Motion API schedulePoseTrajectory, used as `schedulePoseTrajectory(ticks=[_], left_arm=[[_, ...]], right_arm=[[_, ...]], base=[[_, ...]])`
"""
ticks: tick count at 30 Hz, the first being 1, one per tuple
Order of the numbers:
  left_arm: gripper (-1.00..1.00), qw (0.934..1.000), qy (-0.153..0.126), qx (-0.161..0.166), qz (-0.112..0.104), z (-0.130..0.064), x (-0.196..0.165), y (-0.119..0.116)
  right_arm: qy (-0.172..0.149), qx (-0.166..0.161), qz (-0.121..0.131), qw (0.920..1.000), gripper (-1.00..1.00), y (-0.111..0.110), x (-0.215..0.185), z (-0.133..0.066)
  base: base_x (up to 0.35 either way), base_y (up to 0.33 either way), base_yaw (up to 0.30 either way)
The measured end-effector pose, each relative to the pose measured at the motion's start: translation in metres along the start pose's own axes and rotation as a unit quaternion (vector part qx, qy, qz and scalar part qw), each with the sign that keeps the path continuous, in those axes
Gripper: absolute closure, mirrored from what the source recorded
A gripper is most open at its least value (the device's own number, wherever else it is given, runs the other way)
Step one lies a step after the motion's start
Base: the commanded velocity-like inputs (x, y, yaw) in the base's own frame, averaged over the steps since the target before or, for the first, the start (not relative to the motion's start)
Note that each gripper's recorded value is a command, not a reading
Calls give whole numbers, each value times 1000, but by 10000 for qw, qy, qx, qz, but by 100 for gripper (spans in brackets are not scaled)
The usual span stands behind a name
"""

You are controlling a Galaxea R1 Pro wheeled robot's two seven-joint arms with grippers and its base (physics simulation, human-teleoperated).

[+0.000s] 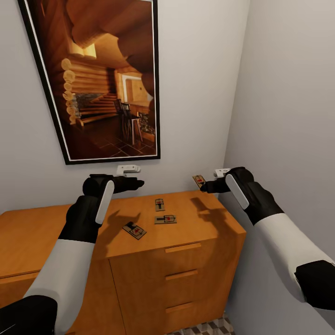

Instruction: Take the four mousetraps from the cabinet in the bathroom and place them on the bathroom floor. Make sure all four end up on the same floor surface, and ensure that at least two of them are either under or directly next to the same bathroom sink.

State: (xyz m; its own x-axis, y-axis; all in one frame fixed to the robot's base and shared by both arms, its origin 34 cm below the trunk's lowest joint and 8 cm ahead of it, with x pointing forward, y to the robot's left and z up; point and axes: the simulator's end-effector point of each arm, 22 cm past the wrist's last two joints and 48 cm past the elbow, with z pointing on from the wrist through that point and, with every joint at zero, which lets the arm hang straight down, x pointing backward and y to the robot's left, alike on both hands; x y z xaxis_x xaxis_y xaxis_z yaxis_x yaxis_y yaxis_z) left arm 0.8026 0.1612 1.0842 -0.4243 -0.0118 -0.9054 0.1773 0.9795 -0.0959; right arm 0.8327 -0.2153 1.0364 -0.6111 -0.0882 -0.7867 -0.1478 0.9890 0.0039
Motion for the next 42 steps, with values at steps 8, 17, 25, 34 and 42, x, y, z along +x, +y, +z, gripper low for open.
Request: schedulePoseTrajectory(ticks=[8,17,25,34,42], left_arm=[[-100,10000,14,42,-29,1,1,-2],[-100,9998,30,151,-156,7,5,-12],[-100,9982,268,363,-394,12,20,-11],[-100,9949,356,760,-567,14,25,-23],[-100,9929,343,931,-648,14,24,-39]], right_arm=[[5,0,5,10000,100,0,0,0],[106,-17,-110,9999,100,10,7,6],[172,110,-120,9997,100,-4,13,7],[114,172,-112,9997,100,-11,9,4],[54,191,-140,9997,100,-11,4,1]], base=[[0,0,0],[0,0,0],[0,0,0],[0,0,0],[0,0,0]])
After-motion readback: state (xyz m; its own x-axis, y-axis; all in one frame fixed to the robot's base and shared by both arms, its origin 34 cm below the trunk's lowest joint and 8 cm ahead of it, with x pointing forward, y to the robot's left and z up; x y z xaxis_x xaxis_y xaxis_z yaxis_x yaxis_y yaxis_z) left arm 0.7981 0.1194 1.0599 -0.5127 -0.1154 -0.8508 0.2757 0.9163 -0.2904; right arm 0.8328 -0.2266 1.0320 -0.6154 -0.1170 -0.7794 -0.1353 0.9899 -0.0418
